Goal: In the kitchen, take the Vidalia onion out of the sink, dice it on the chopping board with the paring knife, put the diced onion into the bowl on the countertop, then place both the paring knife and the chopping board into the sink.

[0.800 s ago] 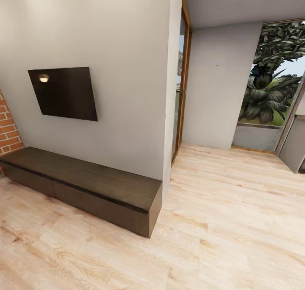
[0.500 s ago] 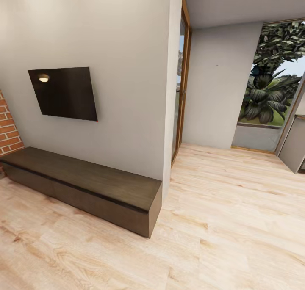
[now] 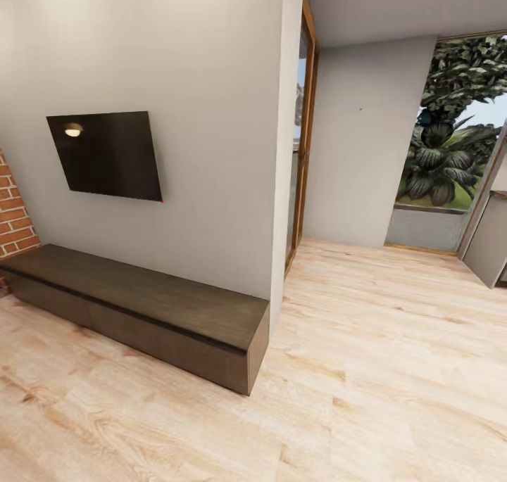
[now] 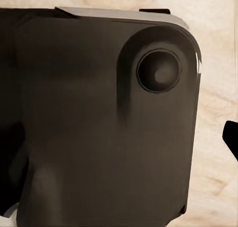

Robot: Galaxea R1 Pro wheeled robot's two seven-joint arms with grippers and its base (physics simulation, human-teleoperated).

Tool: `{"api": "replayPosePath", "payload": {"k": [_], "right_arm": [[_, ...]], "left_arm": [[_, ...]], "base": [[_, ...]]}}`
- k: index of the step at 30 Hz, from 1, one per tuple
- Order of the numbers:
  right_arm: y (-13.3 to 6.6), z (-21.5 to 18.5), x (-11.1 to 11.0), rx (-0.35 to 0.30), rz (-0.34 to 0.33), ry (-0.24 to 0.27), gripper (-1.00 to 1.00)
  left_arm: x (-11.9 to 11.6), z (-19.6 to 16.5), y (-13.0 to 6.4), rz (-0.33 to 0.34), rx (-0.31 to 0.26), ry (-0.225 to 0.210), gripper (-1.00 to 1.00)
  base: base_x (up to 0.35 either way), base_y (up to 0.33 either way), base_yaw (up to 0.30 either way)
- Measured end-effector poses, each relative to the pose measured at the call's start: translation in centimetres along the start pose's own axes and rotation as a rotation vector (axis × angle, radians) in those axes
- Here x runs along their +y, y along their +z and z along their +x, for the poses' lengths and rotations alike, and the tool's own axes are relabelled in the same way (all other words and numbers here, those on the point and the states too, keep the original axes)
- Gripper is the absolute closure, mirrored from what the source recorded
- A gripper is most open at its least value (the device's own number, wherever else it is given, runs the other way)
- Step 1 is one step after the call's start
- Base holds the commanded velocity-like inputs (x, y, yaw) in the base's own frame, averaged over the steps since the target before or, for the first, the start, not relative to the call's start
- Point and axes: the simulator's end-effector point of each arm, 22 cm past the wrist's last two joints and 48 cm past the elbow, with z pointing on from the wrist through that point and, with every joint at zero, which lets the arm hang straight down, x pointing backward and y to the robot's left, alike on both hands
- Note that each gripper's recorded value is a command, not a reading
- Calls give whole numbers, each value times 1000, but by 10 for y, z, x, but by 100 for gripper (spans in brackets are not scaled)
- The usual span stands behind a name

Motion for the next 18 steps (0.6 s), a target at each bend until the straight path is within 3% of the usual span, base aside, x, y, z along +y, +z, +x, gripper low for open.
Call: {"api": "replayPosePath", "payload": {"k": [9, 15, 16, 17, 18], "right_arm": [[-1, -34, -2, -98, 3, 4, -100], [-3, -57, -3, -166, 5, 4, -100], [-14, -108, -3, -342, 5, 4, -100], [-34, -177, -3, -497, 4, 2, -100], [-64, -244, -3, -652, 3, 0, -100]], "left_arm": [[31, -35, -2, -45, -101, -2, -100], [37, -59, -5, -54, -168, -2, -100], [37, -102, -13, -56, -302, 0, -100], [38, -171, -33, -63, -454, 1, -100], [40, -229, -59, -76, -587, -1, -100]], "base": [[0, 0, 0], [0, 0, 0], [0, 0, 0], [0, 0, 0], [0, 0, 0]]}}
